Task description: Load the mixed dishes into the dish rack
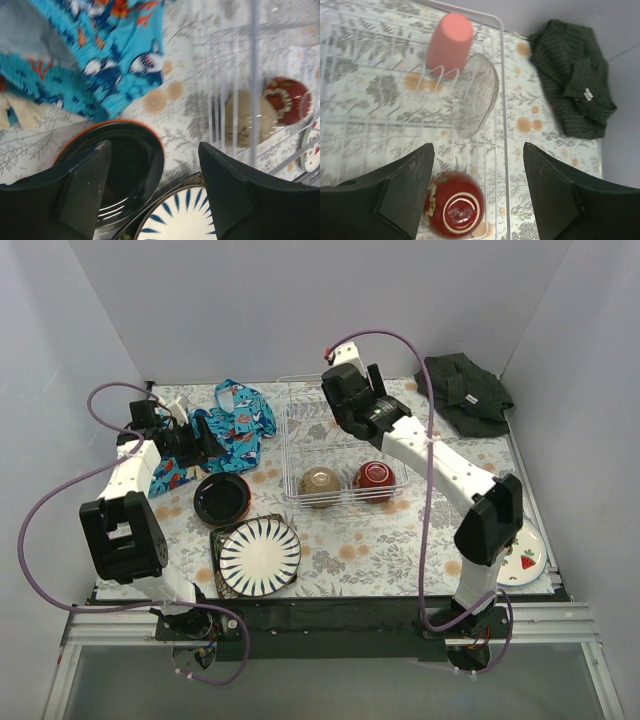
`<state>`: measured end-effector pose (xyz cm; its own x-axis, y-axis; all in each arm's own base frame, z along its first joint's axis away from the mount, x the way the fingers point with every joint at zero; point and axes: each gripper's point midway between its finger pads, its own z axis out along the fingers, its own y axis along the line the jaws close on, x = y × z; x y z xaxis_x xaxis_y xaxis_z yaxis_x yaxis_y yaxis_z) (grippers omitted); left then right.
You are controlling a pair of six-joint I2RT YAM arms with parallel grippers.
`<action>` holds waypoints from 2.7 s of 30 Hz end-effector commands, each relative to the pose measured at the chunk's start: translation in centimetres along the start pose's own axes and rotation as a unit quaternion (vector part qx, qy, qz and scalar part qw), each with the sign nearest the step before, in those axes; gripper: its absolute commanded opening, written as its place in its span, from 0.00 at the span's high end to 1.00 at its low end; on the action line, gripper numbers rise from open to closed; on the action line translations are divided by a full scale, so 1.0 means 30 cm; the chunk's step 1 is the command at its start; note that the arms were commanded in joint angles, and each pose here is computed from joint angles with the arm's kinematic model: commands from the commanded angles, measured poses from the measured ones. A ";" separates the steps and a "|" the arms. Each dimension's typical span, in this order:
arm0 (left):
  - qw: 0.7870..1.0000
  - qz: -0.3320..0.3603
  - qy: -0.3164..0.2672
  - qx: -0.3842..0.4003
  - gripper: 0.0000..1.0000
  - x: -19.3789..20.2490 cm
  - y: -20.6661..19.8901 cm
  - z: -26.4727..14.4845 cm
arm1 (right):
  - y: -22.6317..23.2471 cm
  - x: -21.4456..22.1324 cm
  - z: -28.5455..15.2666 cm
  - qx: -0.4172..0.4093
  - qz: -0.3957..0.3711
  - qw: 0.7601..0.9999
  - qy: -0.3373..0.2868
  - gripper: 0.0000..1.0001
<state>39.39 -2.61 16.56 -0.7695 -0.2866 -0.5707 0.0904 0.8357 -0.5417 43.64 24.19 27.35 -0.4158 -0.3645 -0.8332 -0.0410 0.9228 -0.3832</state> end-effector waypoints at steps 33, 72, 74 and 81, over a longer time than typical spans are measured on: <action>0.981 0.105 0.123 -0.107 0.87 0.218 0.327 0.054 | 0.233 0.062 -0.072 -0.334 -0.008 0.942 0.022 0.26; 0.962 0.262 -0.018 0.079 1.00 -0.013 -0.218 -0.311 | 0.857 -0.066 -0.265 -0.751 0.004 0.657 -0.061 0.36; 0.962 0.260 -0.015 0.080 1.00 -0.007 -0.225 -0.320 | 0.865 -0.074 -0.264 -0.754 0.009 0.653 -0.065 0.36; 0.960 0.267 -0.024 0.085 1.00 -0.016 -0.256 -0.351 | 0.920 -0.071 -0.240 -0.761 0.038 0.645 -0.057 0.36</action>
<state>33.16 -3.05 24.10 -0.6266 0.1262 -0.7690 0.5169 0.8058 -0.2890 36.39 49.97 19.78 -0.4183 -0.2991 -0.8576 -0.8998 0.0073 0.4363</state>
